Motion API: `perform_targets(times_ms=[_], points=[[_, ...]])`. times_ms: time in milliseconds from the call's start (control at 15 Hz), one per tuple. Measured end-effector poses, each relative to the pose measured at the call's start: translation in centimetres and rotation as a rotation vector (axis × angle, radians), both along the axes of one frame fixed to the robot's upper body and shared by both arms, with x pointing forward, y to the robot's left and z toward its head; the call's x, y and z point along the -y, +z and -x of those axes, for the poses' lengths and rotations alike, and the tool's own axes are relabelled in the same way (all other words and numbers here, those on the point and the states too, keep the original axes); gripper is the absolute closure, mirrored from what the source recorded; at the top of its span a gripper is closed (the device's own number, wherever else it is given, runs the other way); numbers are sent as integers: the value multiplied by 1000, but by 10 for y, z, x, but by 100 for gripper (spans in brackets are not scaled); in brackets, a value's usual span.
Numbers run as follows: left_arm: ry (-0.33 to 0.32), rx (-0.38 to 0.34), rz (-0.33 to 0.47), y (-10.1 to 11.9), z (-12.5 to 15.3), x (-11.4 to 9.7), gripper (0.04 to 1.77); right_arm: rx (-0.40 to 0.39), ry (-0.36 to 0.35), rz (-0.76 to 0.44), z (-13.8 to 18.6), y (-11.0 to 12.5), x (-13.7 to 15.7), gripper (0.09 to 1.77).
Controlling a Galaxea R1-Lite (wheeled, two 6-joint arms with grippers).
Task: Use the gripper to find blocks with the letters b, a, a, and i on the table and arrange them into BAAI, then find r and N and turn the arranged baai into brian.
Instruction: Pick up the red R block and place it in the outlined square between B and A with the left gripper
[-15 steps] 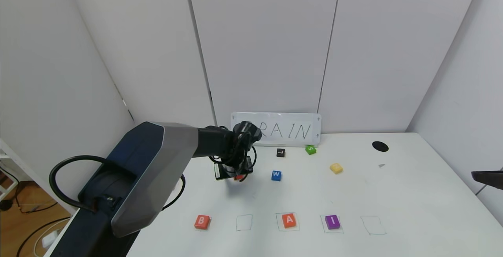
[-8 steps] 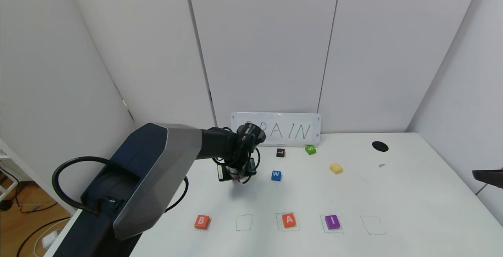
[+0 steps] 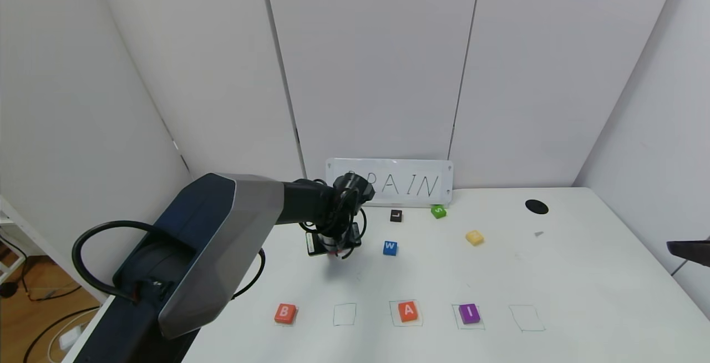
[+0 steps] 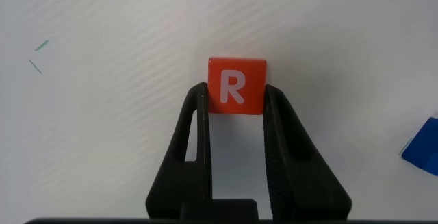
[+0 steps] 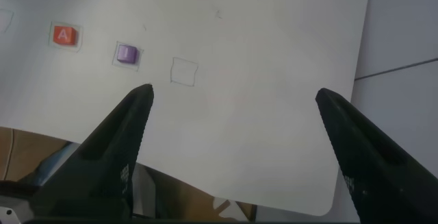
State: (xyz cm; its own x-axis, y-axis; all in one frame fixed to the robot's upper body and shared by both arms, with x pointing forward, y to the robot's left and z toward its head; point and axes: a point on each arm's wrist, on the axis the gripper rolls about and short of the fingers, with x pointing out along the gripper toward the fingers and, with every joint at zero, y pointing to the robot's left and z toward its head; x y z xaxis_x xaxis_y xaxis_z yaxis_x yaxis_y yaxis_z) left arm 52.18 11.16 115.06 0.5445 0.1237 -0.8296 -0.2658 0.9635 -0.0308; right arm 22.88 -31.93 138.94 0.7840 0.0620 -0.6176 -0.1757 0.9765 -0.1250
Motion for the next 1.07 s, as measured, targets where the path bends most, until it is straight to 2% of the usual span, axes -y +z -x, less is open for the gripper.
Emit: perform_targets(times_ms=[400,800,1067], points=[[-11,1,-1,13,7,1,131,0,0,0,0,0,0,15],[-115,-46,-8,34,52,12,131,3,2,0,1,0,0,15],[-188,-23,-2,40,82,13,131,3,3,0,1,0,0,15]])
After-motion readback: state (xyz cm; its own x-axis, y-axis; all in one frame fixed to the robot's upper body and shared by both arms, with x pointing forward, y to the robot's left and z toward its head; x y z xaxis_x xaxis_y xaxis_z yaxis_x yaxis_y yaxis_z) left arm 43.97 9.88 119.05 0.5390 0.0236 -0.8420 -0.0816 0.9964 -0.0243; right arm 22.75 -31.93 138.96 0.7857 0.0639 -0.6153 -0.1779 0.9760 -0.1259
